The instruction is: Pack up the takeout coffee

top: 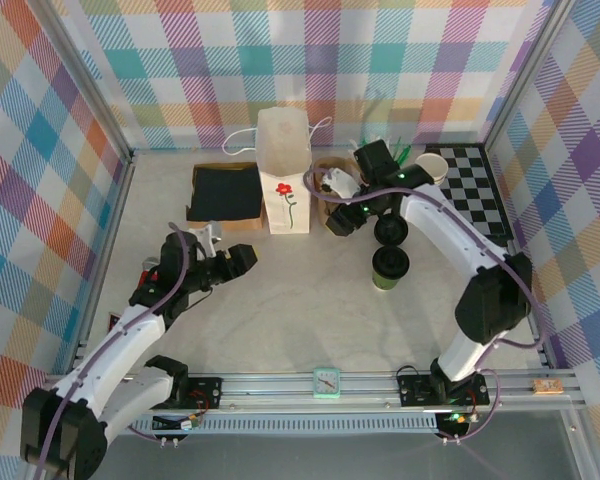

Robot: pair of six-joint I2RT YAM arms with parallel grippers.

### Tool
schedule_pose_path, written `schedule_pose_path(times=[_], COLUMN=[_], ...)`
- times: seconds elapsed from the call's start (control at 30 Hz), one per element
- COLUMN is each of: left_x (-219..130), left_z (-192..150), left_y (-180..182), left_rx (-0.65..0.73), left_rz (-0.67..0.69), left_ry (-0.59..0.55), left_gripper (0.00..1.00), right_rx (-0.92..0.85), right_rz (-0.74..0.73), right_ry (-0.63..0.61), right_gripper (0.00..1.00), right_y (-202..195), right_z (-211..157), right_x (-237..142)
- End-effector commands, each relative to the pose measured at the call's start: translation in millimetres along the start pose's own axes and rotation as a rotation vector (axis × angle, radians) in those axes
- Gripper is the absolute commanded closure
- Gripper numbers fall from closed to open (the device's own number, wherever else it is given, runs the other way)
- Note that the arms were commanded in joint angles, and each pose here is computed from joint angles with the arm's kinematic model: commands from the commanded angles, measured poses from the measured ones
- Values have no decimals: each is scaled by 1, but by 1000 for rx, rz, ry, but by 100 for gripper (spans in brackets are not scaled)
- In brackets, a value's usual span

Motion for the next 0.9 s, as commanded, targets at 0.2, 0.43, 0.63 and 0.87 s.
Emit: schedule_pose_path(times=[0.2,0.43,0.63,0.87], left_x=[-2,-3,-4,-6], left_z=[-4,1,4,6], left_y=[14,13,13,11], left_rx=[-3,-1,11,14], left_rz=[44,51,64,65], left_ry=[-1,-15,-21,-28], left_gripper=[32,32,32,32], right_rx=[-169,-212,-258,-293], right_rz=[-55,-89,-109,-126], right_ry=[161,218,265,256], right_gripper=[42,46,50,54], right_y=[-16,-31,-40,-41], right_z=[-13,-15,-18,-10], right_x=[41,57,71,82])
Point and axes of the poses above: each hand's point on the last joint's axis, 136 mm out from that joint toward the fingers, its own x axis out along the fingers, its own y axis along the line the jaws close on, z = x × y, the point moved 1 cm from there along -x, back along the fingers, and after that the axes turned 2 degrees about -x, right-handed, at the moved point
